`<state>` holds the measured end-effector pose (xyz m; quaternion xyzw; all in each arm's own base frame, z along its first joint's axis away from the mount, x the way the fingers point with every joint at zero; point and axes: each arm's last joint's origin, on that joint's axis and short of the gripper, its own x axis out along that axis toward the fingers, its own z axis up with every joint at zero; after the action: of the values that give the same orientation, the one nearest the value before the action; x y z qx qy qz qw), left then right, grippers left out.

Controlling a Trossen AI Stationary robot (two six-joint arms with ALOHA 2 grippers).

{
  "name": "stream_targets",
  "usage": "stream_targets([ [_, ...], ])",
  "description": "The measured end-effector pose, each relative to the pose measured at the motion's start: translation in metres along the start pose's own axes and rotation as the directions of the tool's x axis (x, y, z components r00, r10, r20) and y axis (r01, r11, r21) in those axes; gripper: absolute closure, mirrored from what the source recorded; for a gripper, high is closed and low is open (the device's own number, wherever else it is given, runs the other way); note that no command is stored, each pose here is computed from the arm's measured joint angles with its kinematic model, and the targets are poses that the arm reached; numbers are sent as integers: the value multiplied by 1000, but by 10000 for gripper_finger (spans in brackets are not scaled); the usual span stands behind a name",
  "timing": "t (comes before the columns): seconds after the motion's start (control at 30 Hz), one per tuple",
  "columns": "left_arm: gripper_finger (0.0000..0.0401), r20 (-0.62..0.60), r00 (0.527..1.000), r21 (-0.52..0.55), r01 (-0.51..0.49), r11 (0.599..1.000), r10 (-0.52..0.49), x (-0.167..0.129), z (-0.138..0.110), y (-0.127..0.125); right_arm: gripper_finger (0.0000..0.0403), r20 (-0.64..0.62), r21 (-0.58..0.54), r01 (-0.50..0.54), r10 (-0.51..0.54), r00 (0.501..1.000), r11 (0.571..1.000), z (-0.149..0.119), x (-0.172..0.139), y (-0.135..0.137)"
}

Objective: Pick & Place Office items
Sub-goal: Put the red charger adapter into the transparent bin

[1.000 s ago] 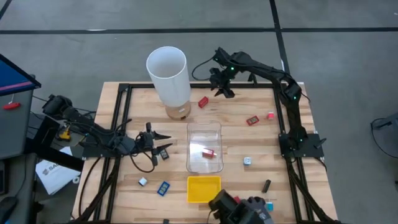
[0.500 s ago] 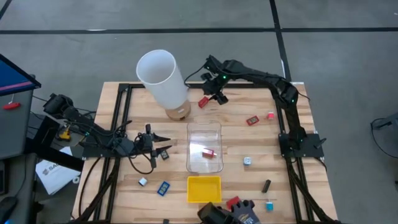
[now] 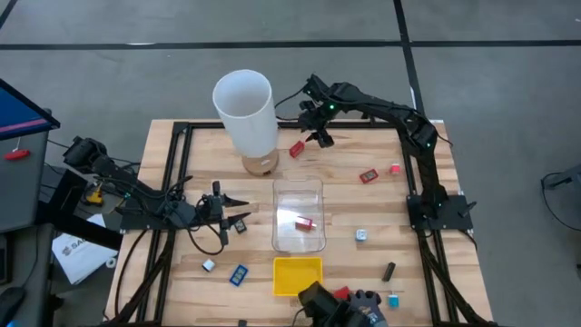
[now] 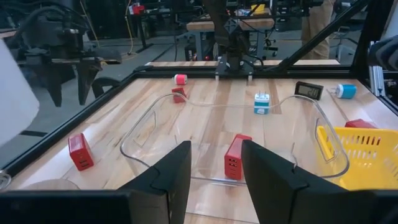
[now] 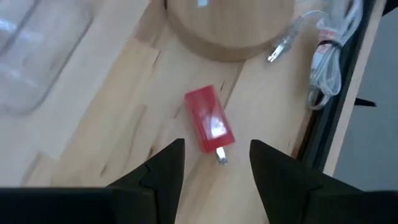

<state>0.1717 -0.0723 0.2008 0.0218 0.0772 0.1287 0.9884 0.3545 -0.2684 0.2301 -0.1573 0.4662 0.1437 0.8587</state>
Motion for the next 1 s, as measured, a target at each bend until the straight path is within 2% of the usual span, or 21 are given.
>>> stream_targets([
  [0.1,265,0,1000,0,0,1000,0,0,0,0,228,31,148,26,-31,999,989,-11,-7,-10],
  [0.2,265,0,1000,-1,1,1000,-1,0,0,0,228,23,326,44,-55,998,944,-28,-16,-19],
  [0.27,265,0,1000,-2,2,1000,-2,0,0,0,228,11,357,37,-44,999,934,-36,-16,-19],
  [0.4,265,5,1000,-5,3,1000,-3,0,1,0,228,0,313,-5,6,1000,950,-37,1,-8],
  [0.53,265,7,1000,-6,3,1000,-3,0,1,0,228,24,245,6,-12,1000,970,-30,21,0],
  [0.63,265,7,1000,-7,3,1000,-3,0,1,0,228,50,215,35,-46,998,976,-25,23,-2],
  [0.87,265,6,1000,-8,7,1000,-7,0,1,0,228,32,155,-5,0,999,988,-24,34,9],
  [1.0,265,7,1000,-12,7,1000,-7,0,1,0,228,49,136,3,-9,999,991,-17,39,12],
])
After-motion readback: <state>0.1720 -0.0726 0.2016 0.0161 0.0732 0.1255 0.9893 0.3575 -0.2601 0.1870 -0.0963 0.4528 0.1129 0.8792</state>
